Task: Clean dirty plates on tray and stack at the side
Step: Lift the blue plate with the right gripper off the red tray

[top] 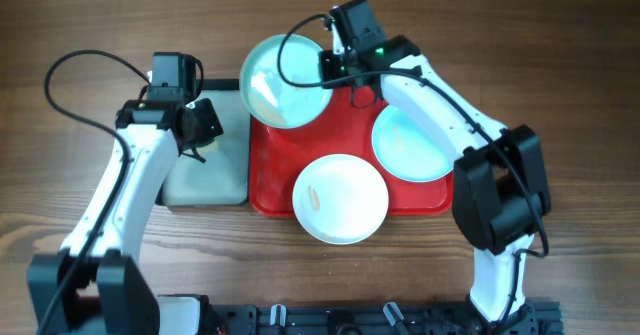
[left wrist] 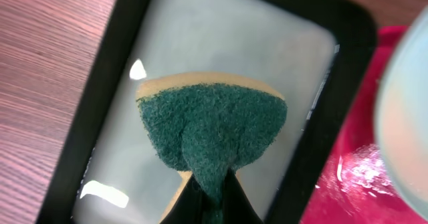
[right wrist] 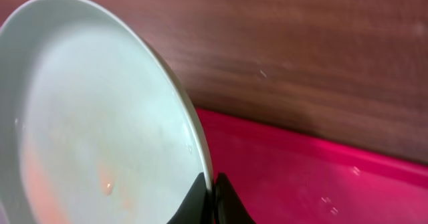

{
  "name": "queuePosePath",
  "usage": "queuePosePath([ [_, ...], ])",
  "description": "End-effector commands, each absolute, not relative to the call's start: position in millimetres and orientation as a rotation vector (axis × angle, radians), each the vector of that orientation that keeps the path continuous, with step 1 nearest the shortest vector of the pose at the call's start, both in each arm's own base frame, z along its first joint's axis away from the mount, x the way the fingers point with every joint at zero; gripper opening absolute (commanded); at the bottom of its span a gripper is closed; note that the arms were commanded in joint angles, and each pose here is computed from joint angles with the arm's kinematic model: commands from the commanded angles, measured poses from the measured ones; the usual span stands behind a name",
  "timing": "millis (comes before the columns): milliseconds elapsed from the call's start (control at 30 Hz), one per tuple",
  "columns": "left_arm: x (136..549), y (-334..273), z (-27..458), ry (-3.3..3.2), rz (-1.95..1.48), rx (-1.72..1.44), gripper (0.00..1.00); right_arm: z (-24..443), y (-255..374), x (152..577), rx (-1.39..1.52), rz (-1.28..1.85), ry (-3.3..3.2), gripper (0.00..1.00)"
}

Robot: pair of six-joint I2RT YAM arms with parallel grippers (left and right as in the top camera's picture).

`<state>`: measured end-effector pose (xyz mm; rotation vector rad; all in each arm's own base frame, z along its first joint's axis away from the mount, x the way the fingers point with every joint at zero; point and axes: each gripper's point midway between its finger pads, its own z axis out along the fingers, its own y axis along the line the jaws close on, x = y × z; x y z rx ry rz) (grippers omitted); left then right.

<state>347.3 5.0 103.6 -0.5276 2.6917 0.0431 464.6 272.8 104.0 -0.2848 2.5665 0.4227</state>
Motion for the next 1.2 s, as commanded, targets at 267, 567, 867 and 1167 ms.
queuePosePath([
  [267, 324, 8, 120, 2.709, 0.061, -0.52, 0.04, 168, 361, 445, -0.475, 0.247, 2.227, 0.04],
  [567, 313, 8, 108, 2.746, 0.069, -0.559, 0.04, 203, 405, 433, -0.85, 0.014, 1.907, 0.04],
  [867, 312, 8, 107, 2.747, 0.07, -0.559, 0.04, 232, 424, 436, -1.155, -0.207, 1.586, 0.04],
  [1167, 314, 8, 108, 2.741, 0.067, -0.559, 0.04, 254, 433, 439, -1.263, -0.342, 1.387, 0.04],
])
